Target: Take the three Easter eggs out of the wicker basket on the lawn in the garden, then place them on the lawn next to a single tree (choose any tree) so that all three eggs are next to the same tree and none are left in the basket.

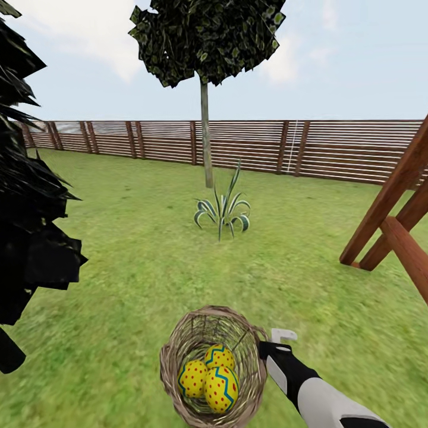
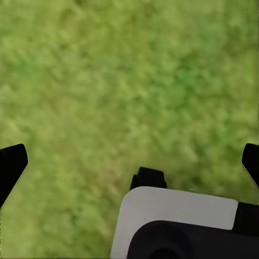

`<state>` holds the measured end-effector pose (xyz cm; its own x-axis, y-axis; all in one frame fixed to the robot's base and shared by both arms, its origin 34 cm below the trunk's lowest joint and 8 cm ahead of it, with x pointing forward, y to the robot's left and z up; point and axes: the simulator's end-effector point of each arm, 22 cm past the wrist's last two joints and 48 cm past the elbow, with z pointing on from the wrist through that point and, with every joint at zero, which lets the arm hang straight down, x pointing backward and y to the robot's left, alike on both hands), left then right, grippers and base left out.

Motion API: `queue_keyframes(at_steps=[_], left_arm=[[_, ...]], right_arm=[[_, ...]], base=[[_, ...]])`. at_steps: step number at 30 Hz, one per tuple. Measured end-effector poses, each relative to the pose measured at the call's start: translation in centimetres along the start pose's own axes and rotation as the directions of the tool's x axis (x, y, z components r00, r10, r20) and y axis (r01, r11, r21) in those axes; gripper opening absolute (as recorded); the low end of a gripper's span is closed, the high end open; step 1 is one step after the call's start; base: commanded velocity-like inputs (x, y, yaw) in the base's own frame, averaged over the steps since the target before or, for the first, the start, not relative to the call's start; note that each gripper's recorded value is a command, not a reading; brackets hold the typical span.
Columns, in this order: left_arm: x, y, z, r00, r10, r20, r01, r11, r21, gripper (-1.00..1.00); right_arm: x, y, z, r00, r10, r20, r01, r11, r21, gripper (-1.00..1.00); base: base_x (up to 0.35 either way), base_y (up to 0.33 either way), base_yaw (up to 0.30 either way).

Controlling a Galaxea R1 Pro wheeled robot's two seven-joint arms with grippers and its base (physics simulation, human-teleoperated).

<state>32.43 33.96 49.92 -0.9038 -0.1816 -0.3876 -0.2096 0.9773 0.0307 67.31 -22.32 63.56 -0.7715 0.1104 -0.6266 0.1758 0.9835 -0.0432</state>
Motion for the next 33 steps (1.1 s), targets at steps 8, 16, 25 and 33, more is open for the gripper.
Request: queue_keyframes(at_steps=[8, 16, 25, 33], left_arm=[[-0.17, -0.05, 0.0, 1.0, 0.0, 0.004, 0.0, 1.0, 0.001, 1.0], [-0.33, -0.08, -0.03, 1.0, 0.001, 0.008, -0.001, 1.0, 0.002, 1.0], [-0.5, -0.1, -0.05, 1.0, 0.002, 0.012, -0.002, 1.0, 0.003, 1.0], [-0.63, -0.1, -0.06, 1.0, 0.003, 0.016, -0.004, 1.0, 0.003, 1.0]], right_arm=[[-0.03, -0.03, -0.09, 1.0, 0.0, 0.002, 0.0, 1.0, 0.0, -1.0], [-0.22, -0.02, -0.22, 1.0, 0.001, 0.006, -0.001, 1.0, 0.0, -1.0], [-0.47, -0.01, -0.38, 1.0, 0.001, 0.011, -0.001, 1.0, -0.001, -1.0], [-0.6, 0.0, -0.45, 1.0, 0.0, 0.014, 0.0, 1.0, -0.001, -1.0]], base=[[0.338, 0.114, -0.206], [0.338, 0.093, -0.249], [0.338, 0.015, -0.244], [0.338, 0.0, -0.136]])
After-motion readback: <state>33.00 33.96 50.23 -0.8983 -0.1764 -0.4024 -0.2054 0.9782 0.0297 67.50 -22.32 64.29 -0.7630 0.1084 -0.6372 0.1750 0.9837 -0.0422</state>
